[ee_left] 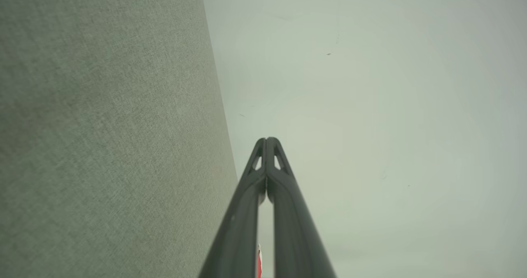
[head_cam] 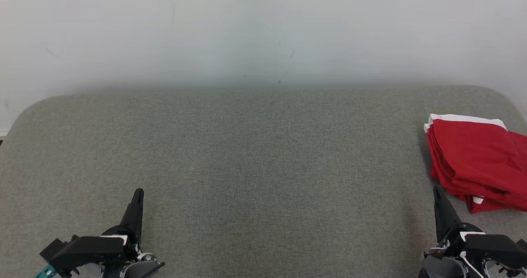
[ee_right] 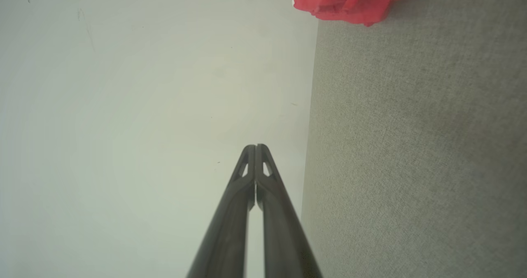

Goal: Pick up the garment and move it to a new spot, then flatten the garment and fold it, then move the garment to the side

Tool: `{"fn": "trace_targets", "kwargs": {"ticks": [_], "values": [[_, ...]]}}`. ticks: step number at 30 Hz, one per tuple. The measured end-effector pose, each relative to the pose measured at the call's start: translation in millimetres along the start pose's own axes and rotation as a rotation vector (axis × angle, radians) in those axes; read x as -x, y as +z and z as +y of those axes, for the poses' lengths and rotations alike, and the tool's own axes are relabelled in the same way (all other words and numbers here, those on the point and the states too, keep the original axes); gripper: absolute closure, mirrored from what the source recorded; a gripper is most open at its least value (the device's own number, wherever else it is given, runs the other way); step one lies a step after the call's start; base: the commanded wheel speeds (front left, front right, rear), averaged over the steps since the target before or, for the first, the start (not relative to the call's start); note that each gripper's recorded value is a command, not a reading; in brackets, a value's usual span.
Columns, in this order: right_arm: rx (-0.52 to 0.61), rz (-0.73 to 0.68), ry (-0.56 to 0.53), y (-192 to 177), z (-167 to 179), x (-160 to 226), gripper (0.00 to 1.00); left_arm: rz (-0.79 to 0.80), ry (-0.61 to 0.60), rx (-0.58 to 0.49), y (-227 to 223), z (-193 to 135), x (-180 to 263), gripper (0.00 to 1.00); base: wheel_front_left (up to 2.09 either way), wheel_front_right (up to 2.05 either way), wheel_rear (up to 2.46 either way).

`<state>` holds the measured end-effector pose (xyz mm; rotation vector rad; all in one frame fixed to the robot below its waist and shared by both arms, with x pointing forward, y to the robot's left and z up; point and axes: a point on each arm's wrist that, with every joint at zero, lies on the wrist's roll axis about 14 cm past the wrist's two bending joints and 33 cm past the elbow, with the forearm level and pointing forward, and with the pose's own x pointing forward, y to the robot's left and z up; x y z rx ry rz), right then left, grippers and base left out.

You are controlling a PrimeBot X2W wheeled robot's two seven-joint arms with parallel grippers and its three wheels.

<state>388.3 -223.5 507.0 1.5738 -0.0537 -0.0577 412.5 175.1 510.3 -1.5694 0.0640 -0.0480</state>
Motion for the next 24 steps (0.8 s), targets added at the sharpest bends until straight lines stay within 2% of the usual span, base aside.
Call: {"fn": "trace_targets", "kwargs": {"ticks": [24], "values": [[0.000, 0.000, 0.000, -0.1, 0.0, 0.0, 1.00, 0.000, 0.000, 0.000, 0.0, -0.1, 0.0, 1.00, 0.00, 0.00, 0.00]]}}
